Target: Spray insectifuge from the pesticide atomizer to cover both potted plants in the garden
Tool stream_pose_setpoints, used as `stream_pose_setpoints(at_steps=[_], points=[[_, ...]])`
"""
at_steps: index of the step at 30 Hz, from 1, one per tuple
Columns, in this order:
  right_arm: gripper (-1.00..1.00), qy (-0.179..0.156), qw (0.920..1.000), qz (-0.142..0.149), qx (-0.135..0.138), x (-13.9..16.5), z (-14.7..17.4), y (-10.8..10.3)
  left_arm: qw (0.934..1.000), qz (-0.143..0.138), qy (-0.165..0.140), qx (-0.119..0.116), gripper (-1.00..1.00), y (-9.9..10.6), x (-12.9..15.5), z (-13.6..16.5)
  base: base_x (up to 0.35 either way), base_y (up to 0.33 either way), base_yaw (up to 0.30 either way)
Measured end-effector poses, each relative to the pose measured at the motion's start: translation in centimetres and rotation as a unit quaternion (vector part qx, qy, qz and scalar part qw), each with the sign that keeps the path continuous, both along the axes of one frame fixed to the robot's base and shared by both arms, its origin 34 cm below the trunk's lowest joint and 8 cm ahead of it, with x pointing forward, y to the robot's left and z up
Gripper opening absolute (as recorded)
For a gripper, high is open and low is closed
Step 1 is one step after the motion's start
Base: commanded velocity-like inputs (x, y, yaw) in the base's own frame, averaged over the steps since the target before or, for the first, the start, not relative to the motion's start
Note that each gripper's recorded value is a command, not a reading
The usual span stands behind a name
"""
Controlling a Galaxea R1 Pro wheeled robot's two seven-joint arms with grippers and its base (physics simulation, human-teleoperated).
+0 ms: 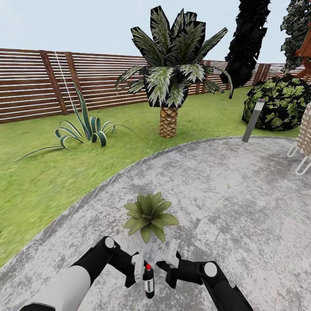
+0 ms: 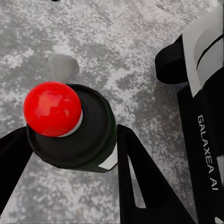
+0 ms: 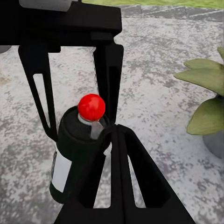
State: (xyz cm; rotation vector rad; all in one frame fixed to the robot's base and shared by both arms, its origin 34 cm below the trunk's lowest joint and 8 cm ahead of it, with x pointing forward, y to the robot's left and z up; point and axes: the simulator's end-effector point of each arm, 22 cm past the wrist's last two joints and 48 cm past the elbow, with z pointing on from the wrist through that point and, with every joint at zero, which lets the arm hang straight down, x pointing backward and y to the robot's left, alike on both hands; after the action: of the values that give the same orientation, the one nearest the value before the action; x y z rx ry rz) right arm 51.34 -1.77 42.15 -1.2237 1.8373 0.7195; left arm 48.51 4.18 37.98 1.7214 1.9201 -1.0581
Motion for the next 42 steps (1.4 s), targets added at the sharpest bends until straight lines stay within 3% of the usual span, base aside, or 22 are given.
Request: stream_pose_setpoints(at_steps=[15,32,35,37,42], points=[[-1.0,0.001,1.0,0.0,0.0,0.0,0.0,0.0,0.9998,0.004,0.001,-0.02,-1.0,-1.6,0.0,0.8,0.0,0.0,0.0],[-1.0,0.001,1.0,0.0,0.0,0.0,-0.1,0.0,0.9997,0.01,0.004,-0.023,-1.0,-1.3,0.0,0.7,0.0,0.0,0.0],[-1.0,0.0,1.0,0.0,0.0,0.0,0.0,0.0,1.0,0.007,0.004,0.0,-1.0,1.7,-0.5,-0.7,0.0,0.0,0.0],[-1.0,0.0,1.0,0.0,0.0,0.0,0.0,0.0,0.9994,0.009,0.001,0.033,-1.0,6.2,-0.5,-2.0,0.0,0.0,0.0],[-1.0,0.0,1.0,-0.002,-0.001,0.1,0.0,-0.2,0.9959,0.028,0.001,0.086,-1.0,13.9,-0.2,-3.3,0.0,0.0,0.0]])
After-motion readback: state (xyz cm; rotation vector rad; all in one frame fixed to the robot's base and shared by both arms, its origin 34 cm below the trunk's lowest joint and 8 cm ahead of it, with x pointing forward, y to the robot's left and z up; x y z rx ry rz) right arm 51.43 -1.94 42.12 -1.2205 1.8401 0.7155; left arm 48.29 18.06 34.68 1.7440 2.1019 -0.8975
